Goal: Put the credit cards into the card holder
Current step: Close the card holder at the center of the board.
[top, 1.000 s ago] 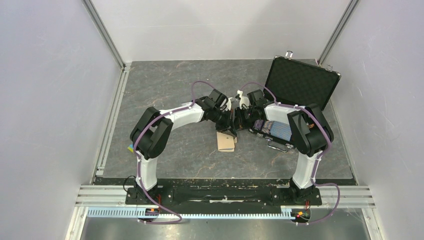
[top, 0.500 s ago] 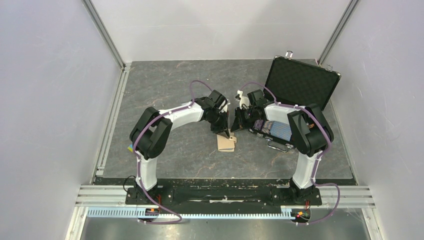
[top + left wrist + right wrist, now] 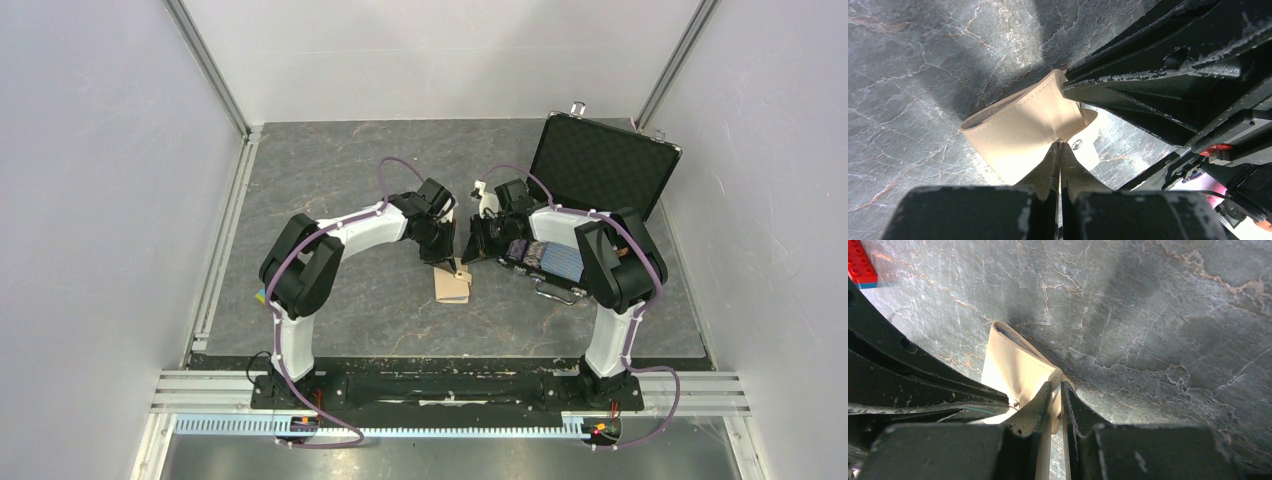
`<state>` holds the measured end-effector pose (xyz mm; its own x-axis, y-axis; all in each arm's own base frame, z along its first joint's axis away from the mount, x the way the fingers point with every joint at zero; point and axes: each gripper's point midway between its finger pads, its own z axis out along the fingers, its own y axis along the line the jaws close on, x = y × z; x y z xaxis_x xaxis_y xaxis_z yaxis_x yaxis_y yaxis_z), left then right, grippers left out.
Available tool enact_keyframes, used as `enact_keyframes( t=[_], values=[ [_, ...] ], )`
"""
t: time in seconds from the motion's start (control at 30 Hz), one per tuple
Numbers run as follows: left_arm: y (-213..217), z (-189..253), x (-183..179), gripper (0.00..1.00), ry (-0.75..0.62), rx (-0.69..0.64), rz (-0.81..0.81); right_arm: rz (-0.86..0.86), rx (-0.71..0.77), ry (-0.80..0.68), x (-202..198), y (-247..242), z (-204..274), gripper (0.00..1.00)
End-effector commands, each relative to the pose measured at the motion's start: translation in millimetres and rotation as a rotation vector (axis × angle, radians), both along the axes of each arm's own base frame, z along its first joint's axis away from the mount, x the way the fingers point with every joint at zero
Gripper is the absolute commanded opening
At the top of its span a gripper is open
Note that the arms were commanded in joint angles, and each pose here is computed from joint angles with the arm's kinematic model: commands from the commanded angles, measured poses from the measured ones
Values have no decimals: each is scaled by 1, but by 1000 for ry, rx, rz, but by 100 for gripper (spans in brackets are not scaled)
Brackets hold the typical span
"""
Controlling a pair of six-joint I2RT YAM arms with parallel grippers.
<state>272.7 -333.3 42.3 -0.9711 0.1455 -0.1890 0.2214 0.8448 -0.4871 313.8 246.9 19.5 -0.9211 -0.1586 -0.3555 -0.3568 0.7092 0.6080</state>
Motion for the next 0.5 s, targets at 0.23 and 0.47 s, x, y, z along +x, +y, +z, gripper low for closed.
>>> enact_keyframes(
  t=[0.23,0.47],
  values=[
    [-4,30,19,2,-91,-46,-2,5,-26,-18,2,-6,0,13],
    [-10,33,15,28,-74,-112,1,7,-27,-17,1,-6,-1,12]
  ],
)
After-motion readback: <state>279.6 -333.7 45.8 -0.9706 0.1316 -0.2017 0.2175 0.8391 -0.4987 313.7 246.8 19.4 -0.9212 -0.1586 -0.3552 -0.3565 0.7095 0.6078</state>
